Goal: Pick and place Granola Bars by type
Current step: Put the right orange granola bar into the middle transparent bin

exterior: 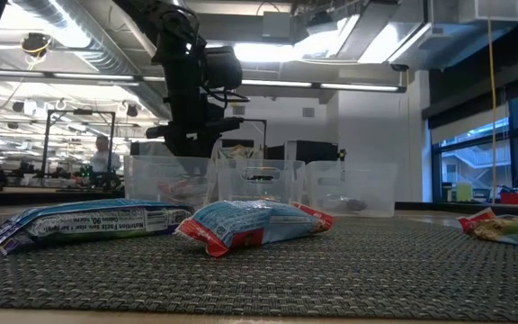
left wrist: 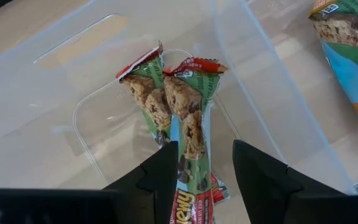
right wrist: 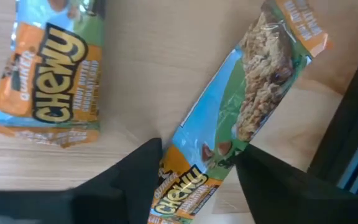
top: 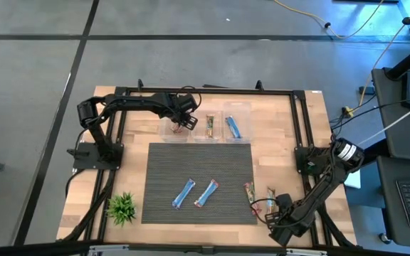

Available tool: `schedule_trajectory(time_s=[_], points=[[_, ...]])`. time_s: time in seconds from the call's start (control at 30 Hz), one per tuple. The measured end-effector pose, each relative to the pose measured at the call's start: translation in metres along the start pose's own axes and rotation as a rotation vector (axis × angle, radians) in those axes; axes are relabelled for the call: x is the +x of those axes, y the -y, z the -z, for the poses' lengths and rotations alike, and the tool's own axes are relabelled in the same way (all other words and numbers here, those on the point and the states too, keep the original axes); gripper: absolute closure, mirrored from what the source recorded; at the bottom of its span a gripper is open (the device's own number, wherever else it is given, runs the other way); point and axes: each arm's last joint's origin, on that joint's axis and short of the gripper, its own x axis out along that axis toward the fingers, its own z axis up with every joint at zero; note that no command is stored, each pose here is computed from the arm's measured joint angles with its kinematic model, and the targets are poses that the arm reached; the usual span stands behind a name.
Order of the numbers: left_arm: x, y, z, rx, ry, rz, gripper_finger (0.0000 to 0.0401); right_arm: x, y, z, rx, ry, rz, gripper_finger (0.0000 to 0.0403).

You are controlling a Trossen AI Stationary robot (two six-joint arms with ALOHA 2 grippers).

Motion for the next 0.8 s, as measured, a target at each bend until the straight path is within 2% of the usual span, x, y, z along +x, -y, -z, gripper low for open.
schedule_trajectory(time_s=[0.27, 0.43, 0.7, 0.8], points=[[0.0, 0.0, 0.0, 0.0, 0.0, 0.0, 0.0255, 0.0, -0.001, 0.0, -0.01, -0.001, -0.008, 0.0274], [0.0, 0.0, 0.0, 0.0, 0.0, 0.0, 0.0255, -0.003, -0.002, 0.002, -0.026, 0.005, -0.005, 0.0309], [0.0, 0.0, -0.001, 0.015, 0.01, 0.001, 0.0255, -0.034, 0.002, 0.009, -0.009, 0.064, 0.087, 0.0326], [-0.001, 0.002, -0.001, 0.051, 0.037, -0.005, 0.0255, -0.053, 0.004, 0.011, -0.031, 0.095, 0.048, 0.0328]])
